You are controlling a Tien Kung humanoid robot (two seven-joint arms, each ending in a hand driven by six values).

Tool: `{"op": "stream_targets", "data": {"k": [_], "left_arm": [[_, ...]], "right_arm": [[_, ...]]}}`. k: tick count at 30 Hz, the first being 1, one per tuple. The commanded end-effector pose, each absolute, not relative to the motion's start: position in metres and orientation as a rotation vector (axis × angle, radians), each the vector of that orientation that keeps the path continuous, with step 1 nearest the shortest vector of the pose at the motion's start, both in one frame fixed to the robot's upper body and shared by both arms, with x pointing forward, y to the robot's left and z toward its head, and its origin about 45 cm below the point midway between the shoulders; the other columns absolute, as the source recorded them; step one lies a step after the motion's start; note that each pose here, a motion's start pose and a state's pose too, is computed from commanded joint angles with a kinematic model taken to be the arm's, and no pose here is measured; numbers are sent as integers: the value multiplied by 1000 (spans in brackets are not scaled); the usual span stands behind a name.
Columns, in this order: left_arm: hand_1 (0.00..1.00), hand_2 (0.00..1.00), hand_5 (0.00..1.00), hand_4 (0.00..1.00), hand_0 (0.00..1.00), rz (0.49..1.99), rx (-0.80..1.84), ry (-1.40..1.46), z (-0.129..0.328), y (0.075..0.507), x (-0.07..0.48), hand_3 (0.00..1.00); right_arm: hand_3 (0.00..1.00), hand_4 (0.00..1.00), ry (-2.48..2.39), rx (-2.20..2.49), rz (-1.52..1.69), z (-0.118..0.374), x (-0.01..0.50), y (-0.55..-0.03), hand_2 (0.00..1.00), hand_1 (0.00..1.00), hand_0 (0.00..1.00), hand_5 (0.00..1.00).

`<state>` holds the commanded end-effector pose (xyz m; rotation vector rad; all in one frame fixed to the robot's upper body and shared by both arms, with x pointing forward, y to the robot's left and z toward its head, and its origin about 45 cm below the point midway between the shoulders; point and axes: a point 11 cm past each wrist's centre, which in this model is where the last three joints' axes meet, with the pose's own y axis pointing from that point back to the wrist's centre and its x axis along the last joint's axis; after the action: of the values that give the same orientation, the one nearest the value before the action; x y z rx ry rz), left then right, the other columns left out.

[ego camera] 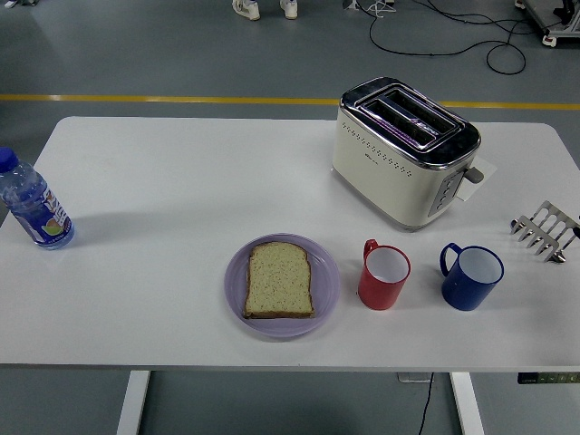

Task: Pick up the cup,pour liquid into bread,place the cup on the desk

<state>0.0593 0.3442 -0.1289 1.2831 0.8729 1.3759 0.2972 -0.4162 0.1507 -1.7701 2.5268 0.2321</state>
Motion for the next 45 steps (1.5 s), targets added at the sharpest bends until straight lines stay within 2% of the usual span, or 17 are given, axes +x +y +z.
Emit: {"op": "stream_targets", "data": {"k": [3,4,12,28,45], "left_arm": [[603,592,751,290,646,1376,1283,873,-129,344,59,527],[601,592,750,290,645,1376,1284,873,-129,344,59,526],[601,592,753,292,646,1373,1285,877,-129,343,57,525],[599,591,749,290,645,1361,1301,897,-131,343,43,524],[600,591,749,292,645,1362,1299,900,-131,342,43,523]], "right_arm": [[961,906,2560,-1840,157,148,294,-412,937,857,901,204],[998,984,2579,-1876,113,147,292,-410,970,895,934,184],[998,997,2614,-2008,-86,141,274,-393,973,896,937,159],[998,998,2571,-2220,53,100,239,-362,970,896,941,141],[998,998,2564,-2251,36,85,265,-341,971,897,946,134]]}}
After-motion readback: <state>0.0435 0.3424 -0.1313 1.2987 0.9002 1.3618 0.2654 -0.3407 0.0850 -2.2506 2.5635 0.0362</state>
